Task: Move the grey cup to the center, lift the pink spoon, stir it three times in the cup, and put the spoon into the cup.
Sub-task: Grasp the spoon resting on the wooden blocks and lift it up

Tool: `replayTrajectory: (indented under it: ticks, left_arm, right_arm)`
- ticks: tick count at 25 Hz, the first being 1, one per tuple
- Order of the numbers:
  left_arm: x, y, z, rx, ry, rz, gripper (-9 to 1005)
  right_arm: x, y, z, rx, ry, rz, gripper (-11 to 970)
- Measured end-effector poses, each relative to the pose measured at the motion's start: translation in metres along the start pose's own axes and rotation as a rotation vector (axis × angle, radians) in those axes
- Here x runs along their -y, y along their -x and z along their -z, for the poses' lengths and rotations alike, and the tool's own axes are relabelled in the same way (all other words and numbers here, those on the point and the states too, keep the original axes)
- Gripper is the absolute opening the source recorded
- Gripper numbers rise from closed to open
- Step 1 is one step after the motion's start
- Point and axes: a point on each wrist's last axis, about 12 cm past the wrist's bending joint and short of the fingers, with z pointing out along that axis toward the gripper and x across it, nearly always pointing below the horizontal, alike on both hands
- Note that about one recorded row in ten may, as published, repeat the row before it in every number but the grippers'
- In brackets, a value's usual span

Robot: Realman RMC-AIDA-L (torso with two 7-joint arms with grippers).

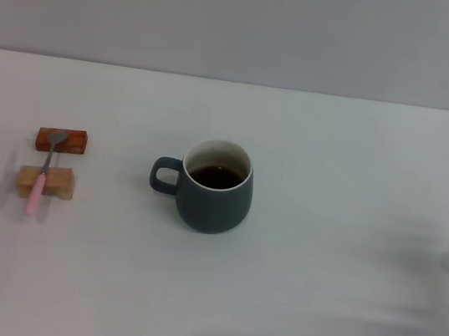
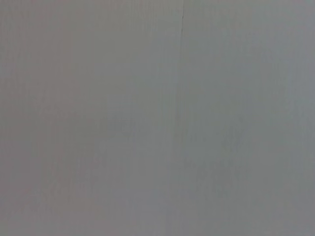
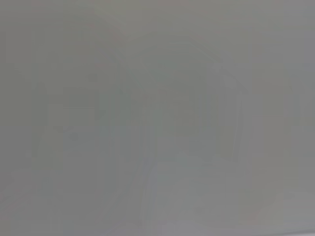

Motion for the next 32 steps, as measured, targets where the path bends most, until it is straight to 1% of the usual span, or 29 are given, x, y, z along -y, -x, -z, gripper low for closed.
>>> replayTrajectory:
  ticks: [1, 2, 3, 5, 6, 7, 8, 11, 12, 14, 15, 16, 17, 19, 20, 26, 32]
  left_arm:
    - [0.0, 0.0, 0.0, 0.0, 0.0, 0.0, 824]
    - [0.003, -0.001, 0.011, 0.002, -0.02, 0.009, 824]
    - [0.003, -0.001, 0.011, 0.002, -0.02, 0.009, 824]
    - [0.009, -0.005, 0.026, -0.01, -0.055, 0.012, 824]
    - [0.009, -0.005, 0.026, -0.01, -0.055, 0.012, 824]
    - [0.013, -0.008, 0.031, -0.03, -0.079, 0.016, 824]
    - [0.013, -0.008, 0.031, -0.03, -0.079, 0.016, 824]
    - [0.019, -0.014, 0.034, -0.064, -0.115, 0.012, 824]
    - [0.023, -0.015, 0.034, -0.073, -0.132, 0.007, 824]
    - [0.024, -0.015, 0.033, -0.073, -0.139, 0.004, 824]
    - [0.026, -0.016, 0.032, -0.076, -0.15, 0.003, 824]
    - [0.028, -0.016, 0.031, -0.078, -0.162, 0.001, 824]
    - [0.031, -0.017, 0.029, -0.086, -0.182, 0.0, 824]
    - [0.033, -0.017, 0.028, -0.09, -0.19, -0.002, 824]
    - [0.036, -0.019, 0.027, -0.099, -0.205, -0.004, 824]
    - [0.042, -0.023, 0.024, -0.136, -0.237, -0.018, 824]
    - [0.042, -0.028, 0.024, -0.176, -0.235, -0.046, 824]
  right_arm:
    - [0.0, 0.0, 0.0, 0.0, 0.0, 0.0, -2]
    - [0.009, -0.002, 0.004, -0.008, -0.038, 0.007, -2]
    - [0.009, -0.002, 0.004, -0.008, -0.038, 0.007, -2]
    - [0.017, -0.003, 0.008, -0.012, -0.077, 0.01, -2]
    - [0.017, -0.003, 0.008, -0.012, -0.077, 0.01, -2]
    - [0.021, -0.003, 0.01, -0.011, -0.096, 0.009, -2]
    - [0.021, -0.003, 0.01, -0.011, -0.096, 0.009, -2]
    - [0.025, -0.002, 0.012, -0.002, -0.117, 0.009, -1]
    - [0.027, -0.001, 0.013, 0.009, -0.125, 0.013, -1]
    - [0.029, 0.0, 0.014, 0.015, -0.133, 0.014, -1]
    - [0.034, 0.001, 0.017, 0.03, -0.167, 0.018, -1]
    - [0.034, 0.001, 0.017, 0.03, -0.167, 0.018, -2]
    - [0.04, 0.002, 0.021, 0.04, -0.208, 0.02, -2]
    - [0.042, 0.002, 0.023, 0.042, -0.224, 0.02, -2]
    - [0.045, 0.001, 0.025, 0.042, -0.241, 0.018, -2]
    - [0.046, 0.001, 0.025, 0.036, -0.243, 0.018, -1]
    - [0.044, 0.001, 0.022, 0.037, -0.233, 0.019, -1]
